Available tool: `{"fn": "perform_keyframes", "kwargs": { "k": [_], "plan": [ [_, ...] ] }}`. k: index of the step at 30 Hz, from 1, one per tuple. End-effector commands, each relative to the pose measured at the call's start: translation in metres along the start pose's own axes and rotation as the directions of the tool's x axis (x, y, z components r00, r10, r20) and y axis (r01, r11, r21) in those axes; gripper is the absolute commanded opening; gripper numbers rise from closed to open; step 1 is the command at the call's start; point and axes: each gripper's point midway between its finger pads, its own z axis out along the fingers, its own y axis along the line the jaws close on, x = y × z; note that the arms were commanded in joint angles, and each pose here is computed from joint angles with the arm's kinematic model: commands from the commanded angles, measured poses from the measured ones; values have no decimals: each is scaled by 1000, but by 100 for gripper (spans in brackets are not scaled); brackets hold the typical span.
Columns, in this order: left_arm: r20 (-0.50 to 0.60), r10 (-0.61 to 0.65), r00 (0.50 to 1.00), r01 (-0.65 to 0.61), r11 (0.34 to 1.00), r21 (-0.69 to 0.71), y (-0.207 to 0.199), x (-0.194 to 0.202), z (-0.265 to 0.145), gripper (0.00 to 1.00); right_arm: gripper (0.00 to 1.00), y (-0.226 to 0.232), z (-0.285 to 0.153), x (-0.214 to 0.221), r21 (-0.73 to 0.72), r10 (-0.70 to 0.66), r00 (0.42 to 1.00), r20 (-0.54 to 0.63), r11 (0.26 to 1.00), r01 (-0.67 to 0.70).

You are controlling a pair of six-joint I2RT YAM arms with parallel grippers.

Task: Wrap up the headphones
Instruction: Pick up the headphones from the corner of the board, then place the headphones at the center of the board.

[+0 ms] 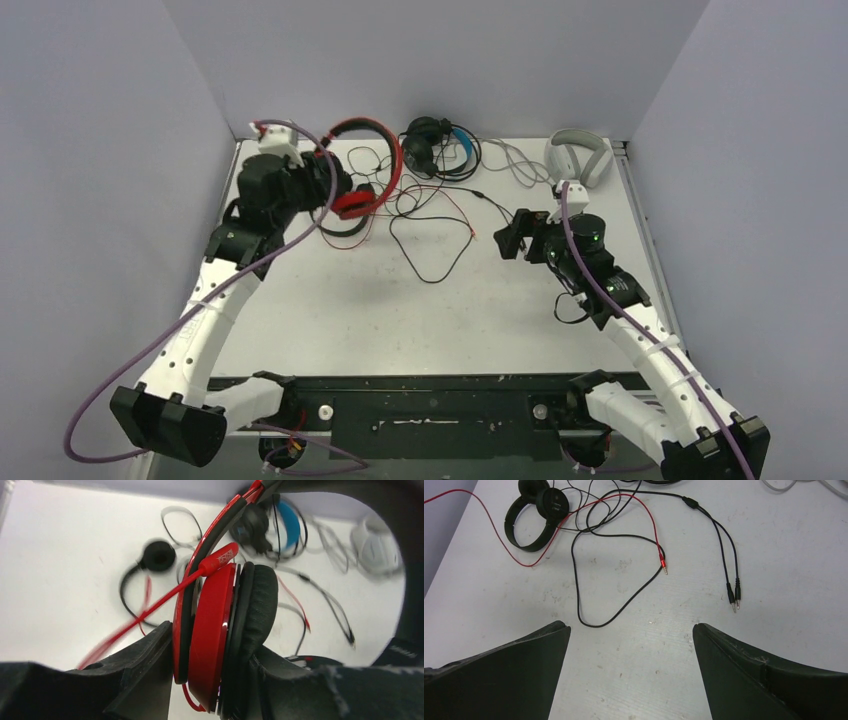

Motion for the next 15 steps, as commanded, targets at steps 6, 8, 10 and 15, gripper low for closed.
{"fn": "perform_keyframes", "kwargs": {
  "k": [6, 8, 10, 15],
  "plan": [
    [-288, 165, 943, -57, 935, 350, -104, 174, -24, 41, 100, -2, -11, -6, 31, 15, 1000, 3, 999, -15],
    [-300, 251, 920, -114, 906, 409, -116, 207, -22, 42, 100, -5, -9, -1, 46, 21, 1000, -20, 999, -20],
    [-308, 319, 896, -157, 878, 453, -126, 226, -18, 42, 100, -4, -7, 4, 37, 16, 999, -41, 999, -15],
    [-322, 495, 807, -203, 745, 636, -153, 270, -21, 44, 100, 2, -7, 19, -35, -55, 993, -108, 998, 51]
  ]
}}
